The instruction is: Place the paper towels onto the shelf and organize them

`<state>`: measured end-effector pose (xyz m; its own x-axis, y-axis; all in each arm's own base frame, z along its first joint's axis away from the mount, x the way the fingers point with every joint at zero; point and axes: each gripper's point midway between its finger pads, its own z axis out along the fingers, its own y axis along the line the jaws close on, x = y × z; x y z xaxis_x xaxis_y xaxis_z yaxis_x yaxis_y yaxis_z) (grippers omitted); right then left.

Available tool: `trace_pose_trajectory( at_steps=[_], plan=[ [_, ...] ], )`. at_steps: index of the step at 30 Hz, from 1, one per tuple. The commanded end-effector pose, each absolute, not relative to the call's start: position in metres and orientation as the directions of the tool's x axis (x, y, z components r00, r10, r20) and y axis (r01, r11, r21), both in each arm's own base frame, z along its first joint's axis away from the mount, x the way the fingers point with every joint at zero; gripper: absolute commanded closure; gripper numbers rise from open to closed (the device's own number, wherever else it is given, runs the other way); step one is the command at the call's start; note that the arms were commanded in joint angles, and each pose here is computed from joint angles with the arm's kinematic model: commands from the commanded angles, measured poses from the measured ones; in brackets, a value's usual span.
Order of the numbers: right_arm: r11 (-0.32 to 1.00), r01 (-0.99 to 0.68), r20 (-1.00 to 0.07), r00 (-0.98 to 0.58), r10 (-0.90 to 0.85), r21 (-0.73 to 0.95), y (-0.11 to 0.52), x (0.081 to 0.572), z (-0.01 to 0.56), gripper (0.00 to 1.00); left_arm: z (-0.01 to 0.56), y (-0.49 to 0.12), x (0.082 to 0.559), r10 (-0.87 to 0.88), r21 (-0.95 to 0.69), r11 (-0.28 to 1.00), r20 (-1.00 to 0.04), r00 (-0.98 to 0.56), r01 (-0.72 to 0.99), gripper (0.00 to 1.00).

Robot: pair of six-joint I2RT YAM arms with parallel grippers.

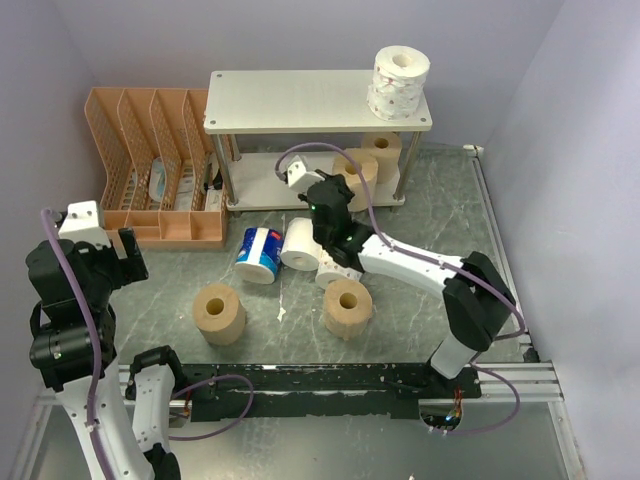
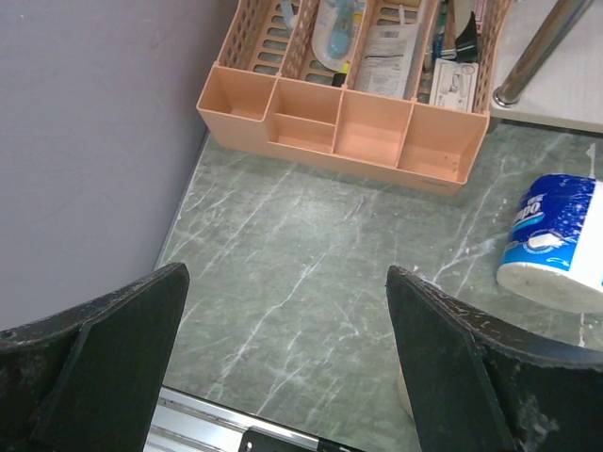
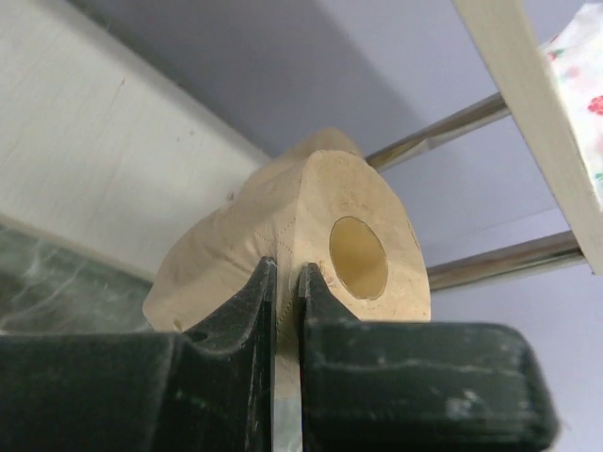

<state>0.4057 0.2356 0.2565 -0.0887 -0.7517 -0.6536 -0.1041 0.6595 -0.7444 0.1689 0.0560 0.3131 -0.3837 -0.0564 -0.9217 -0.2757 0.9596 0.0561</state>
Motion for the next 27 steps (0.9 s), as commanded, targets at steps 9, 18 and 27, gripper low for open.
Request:
trace_pose_trajectory(
  at_steps=[9,18,27],
  plan=[
    [0.742,0.072,-0.721,0.193,-0.666,-0.666,0.264,0.435,0.268,1.0,0.322,0.079,0.164,0.047,0.179,0.921,-0.933,-0.357,-0.346,0.02],
    [0.797,0.134,-0.781,0.157,-0.604,-0.589,0.244,0.475,0.261,0.67,0.32,0.085,0.158,0.111,0.25,0.904,-0.92,-0.376,-0.346,0.02],
    [0.898,0.081,-0.867,0.239,-0.438,-0.432,0.241,0.386,0.307,0.0,0.317,0.089,0.162,0.116,0.262,0.898,-0.916,-0.385,-0.353,0.02]
  ],
)
